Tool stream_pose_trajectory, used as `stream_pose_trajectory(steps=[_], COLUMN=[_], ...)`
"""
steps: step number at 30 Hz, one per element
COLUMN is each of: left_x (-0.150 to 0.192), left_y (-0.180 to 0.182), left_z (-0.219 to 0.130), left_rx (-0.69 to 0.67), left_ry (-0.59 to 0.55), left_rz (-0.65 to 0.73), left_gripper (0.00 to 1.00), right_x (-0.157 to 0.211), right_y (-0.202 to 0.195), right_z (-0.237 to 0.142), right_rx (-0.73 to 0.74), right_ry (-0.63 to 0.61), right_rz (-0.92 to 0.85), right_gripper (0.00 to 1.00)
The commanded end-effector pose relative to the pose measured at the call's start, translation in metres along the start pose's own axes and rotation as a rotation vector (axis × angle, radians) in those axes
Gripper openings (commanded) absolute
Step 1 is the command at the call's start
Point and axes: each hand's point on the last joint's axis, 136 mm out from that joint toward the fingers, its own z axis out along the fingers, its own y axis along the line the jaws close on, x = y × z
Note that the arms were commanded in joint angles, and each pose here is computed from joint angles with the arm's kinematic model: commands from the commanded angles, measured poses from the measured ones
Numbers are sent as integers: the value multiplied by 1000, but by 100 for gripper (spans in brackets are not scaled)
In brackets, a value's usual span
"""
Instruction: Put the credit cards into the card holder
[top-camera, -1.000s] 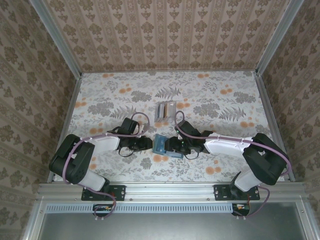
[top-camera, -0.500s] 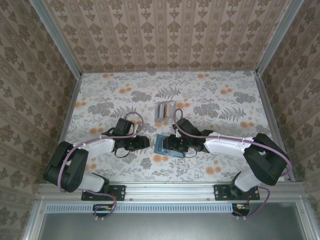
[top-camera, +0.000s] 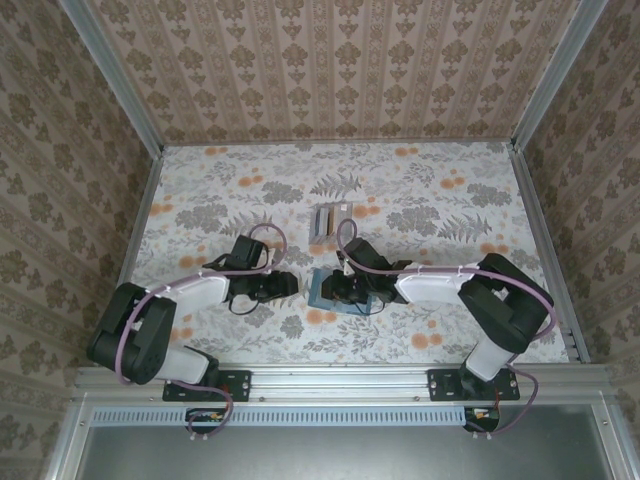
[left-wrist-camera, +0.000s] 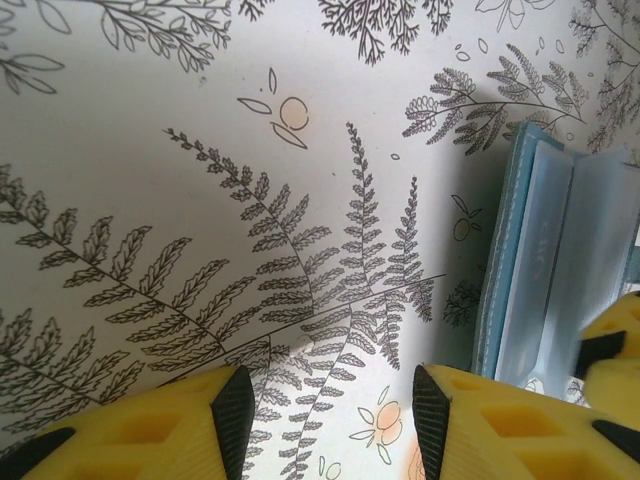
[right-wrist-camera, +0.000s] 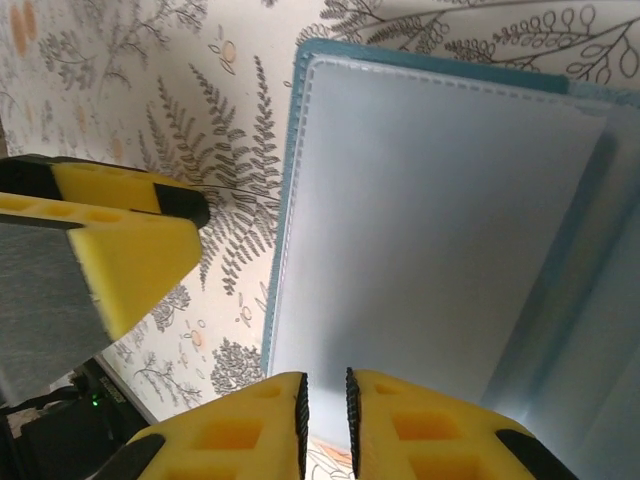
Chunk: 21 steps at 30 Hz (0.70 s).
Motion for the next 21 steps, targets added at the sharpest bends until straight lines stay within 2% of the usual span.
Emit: stream_pose_trajectory(steps=[1, 5, 9, 13, 18, 21], left_x=[3, -2, -10, -18, -28, -30], left_y=[17, 11, 4, -5, -8, -9], left_z=[1, 1, -3, -11, -18, -21], left_rx=[-75, -57, -36, -25, -38, -51], left_ry=[25, 19, -13, -48, -93, -95], left_rz=[-18, 1, 14, 41, 61, 69], left_gripper=[50, 50, 50, 50, 51, 51], right_x=[-6, -11, -29, -61, -107, -128], right_y=[17, 14, 22, 27, 28, 28], right_z=[2, -3, -24, -60, -101, -110], right_rx=[-49, -24, -40, 54, 206, 279], right_ry=[-2, -4, -61, -171, -307, -328], right_rz=[-4, -27, -50, -149, -257, -290], right_gripper=[26, 30, 31, 40, 46, 58])
